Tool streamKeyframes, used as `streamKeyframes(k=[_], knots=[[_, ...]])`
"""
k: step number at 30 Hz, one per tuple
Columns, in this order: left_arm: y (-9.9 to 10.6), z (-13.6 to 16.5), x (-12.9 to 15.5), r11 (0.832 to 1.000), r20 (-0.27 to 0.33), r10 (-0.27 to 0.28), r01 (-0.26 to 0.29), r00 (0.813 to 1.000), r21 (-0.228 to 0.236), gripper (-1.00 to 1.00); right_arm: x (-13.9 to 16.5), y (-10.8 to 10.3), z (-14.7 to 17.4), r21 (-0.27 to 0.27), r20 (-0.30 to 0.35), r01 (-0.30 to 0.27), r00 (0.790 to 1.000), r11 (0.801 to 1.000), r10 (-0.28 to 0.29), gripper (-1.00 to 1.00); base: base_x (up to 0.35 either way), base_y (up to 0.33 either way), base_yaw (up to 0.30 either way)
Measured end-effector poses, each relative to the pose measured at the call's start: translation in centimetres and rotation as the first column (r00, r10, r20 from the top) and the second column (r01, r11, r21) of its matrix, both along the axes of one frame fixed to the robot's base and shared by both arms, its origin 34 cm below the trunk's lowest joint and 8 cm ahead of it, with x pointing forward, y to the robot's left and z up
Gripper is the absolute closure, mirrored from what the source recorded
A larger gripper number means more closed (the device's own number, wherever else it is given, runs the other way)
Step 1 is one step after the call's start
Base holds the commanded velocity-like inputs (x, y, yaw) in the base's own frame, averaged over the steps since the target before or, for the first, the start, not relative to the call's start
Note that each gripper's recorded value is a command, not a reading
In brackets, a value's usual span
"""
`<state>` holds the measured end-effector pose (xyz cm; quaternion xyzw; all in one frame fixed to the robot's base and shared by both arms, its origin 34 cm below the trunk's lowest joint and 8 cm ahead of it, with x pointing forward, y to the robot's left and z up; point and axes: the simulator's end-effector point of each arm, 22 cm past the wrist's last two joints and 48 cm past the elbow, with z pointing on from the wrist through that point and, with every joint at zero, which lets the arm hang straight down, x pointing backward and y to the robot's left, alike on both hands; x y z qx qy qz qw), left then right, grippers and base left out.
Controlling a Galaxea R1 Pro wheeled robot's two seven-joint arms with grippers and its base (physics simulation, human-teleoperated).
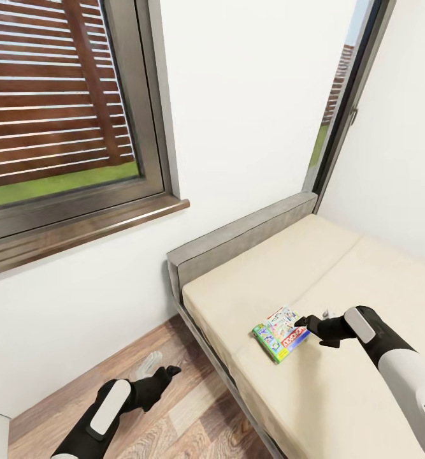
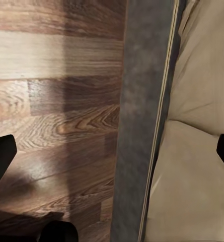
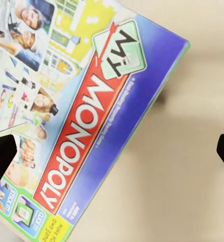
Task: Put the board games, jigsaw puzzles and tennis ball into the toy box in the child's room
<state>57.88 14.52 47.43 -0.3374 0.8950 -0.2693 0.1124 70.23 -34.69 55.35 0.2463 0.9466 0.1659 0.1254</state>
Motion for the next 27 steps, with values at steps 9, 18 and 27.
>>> streamKeyframes(k=[9, 18, 27], knots=[[-1.0, 0.2, 1.2, 0.998, 0.064, -0.007, 0.011, 0.998, -0.057, -1.00, -0.1, -0.3, -1.3, -0.003, 0.003, 0.002, 1.000, 1.000, -0.002, -1.00, 0.000, 0.000, 0.000], [-1.3, 0.1, 1.7, 0.996, 0.092, -0.006, 0.014, 0.996, -0.084, -1.00, -0.1, -0.5, -1.9, -0.006, 0.008, 0.004, 1.000, 1.000, -0.004, -1.00, 0.000, 0.000, 0.000], [-1.4, 0.0, 1.5, 0.996, 0.091, -0.009, 0.017, 0.996, -0.085, -1.00, 0.5, -0.4, -1.3, -0.008, 0.028, 0.000, 1.000, 1.000, 0.001, -1.00, 0.000, 0.000, 0.000]])
